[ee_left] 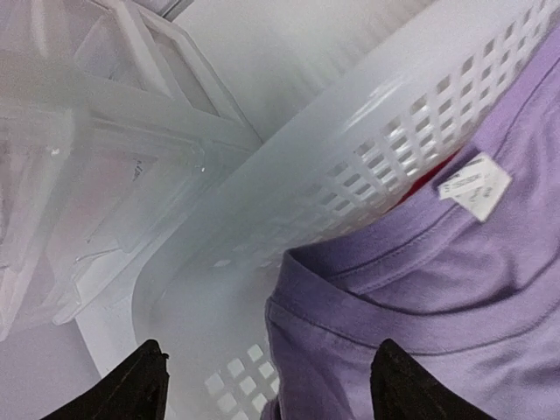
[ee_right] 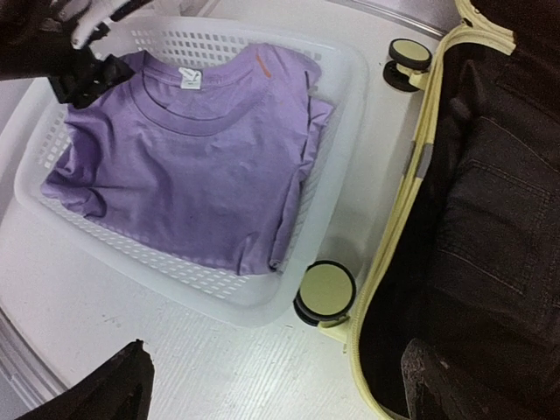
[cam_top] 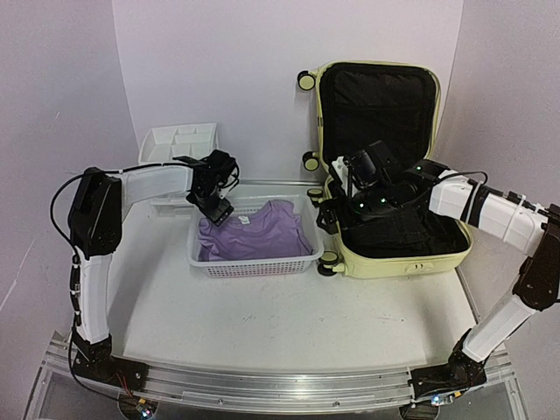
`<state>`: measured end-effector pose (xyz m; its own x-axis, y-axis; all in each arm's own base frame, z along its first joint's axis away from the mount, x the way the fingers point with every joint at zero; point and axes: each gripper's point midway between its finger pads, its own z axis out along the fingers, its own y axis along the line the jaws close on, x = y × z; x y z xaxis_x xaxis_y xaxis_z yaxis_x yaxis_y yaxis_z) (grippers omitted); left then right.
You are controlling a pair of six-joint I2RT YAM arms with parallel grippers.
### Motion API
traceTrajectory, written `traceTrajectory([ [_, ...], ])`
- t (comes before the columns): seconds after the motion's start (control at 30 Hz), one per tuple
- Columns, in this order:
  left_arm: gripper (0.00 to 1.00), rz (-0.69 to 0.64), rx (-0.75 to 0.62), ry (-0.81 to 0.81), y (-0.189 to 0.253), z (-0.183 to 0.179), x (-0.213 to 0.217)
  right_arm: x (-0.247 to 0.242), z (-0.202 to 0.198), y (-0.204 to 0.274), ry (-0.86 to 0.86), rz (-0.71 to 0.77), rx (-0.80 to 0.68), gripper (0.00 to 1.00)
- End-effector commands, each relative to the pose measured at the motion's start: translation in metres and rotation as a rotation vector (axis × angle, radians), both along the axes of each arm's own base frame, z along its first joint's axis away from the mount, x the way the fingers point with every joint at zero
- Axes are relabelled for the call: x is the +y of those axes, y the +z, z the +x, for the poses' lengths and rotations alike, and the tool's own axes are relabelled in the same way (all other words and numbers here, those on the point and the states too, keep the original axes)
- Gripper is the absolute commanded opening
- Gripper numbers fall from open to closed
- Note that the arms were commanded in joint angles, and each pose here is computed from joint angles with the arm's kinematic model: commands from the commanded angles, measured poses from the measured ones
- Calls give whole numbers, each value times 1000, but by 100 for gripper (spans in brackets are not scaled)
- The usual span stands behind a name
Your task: Open, take out, and arrange the luggage
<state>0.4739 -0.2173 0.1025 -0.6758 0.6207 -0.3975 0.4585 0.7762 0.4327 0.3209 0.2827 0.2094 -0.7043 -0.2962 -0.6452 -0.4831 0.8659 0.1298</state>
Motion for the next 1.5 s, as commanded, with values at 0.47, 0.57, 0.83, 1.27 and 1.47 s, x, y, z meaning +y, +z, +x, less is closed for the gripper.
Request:
traceTrajectory([
  [0.47, 97, -841, -185, -135, 199, -60, -38, -142, 86, -20, -161, -275, -45, 98],
  [0.57, 95, -868, -220, -182, 195, -60, -40, -141, 91, -44, -61, -291, 4, 98],
  [0.83, 90, -885, -28, 28, 167, -75, -30, -127, 86, -71, -18, -250, 198, 98],
  [1.27, 89, -778, -53, 25, 164, -41, -33, -133, 130, -113, -455, -316, 339, 85],
  [1.47, 89, -738, -23, -5, 158, -43, -34, -115, 145, -132, -409, -369, 350, 68],
])
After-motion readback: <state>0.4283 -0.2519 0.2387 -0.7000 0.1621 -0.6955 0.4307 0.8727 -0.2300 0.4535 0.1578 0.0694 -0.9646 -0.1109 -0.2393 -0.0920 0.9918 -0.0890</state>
